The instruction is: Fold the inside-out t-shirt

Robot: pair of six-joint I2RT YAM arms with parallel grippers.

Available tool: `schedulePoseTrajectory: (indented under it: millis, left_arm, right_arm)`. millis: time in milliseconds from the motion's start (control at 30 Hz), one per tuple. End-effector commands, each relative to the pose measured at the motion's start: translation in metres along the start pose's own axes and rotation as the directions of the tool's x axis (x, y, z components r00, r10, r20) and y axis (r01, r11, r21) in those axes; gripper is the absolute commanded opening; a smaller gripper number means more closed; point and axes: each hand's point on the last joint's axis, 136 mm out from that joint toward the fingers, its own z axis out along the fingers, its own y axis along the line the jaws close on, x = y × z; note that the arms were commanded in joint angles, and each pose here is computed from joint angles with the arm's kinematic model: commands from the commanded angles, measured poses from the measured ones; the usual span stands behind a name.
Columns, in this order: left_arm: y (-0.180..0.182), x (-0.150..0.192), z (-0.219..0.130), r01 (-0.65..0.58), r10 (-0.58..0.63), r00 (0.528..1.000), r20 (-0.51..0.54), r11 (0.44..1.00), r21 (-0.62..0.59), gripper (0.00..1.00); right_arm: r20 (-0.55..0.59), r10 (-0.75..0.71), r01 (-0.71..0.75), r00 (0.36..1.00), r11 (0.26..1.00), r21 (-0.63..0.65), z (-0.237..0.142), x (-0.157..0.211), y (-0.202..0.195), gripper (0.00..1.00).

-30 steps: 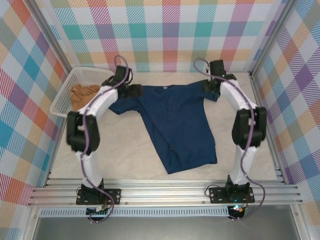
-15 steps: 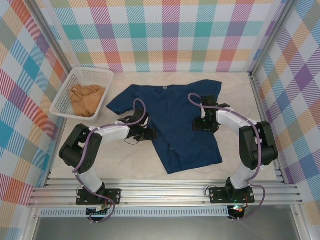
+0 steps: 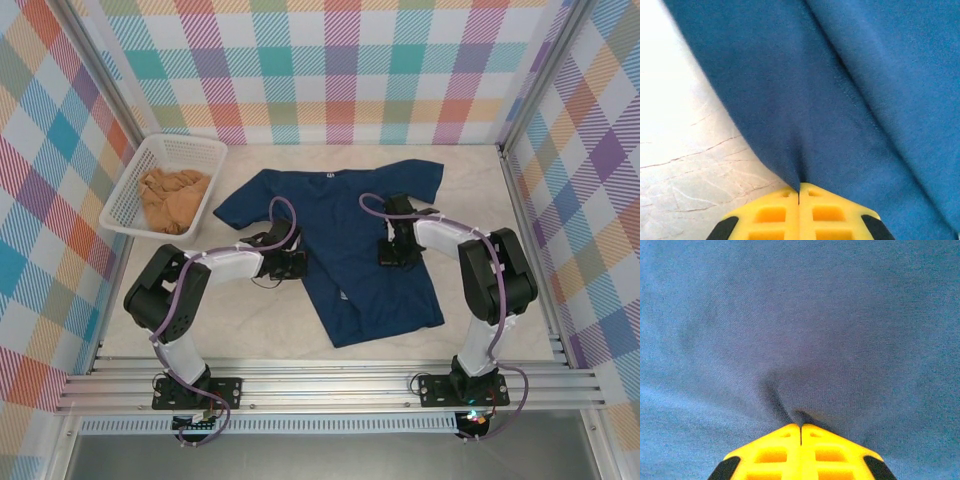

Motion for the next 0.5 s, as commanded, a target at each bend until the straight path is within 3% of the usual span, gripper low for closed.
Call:
schedulePoseTrajectory:
  millis: [0, 267, 467]
  left_arm:
    - [0.02, -0.022, -0.016, 0.014, -0.011, 0.997, 0.081, 0.999, -0.036, 0.0]
    - [0.049, -0.029, -0.041, 0.052, -0.041, 0.992, 0.12, 0.994, -0.093, 0.0]
    - [0.062, -0.011, -0.048, 0.06, -0.051, 0.996, 0.068, 0.988, -0.142, 0.0]
  right_arm:
    - [0.011, 0.019, -0.02, 1.0, 0.999, 0.047, -0.007, -0.008, -0.022, 0.0]
    - [0.051, 0.036, -0.036, 0.998, 0.999, -0.004, -0.032, -0.018, -0.027, 0.02]
    - [0.06, 0.034, -0.033, 0.998, 0.999, -0.01, -0.036, -0.023, -0.026, 0.02]
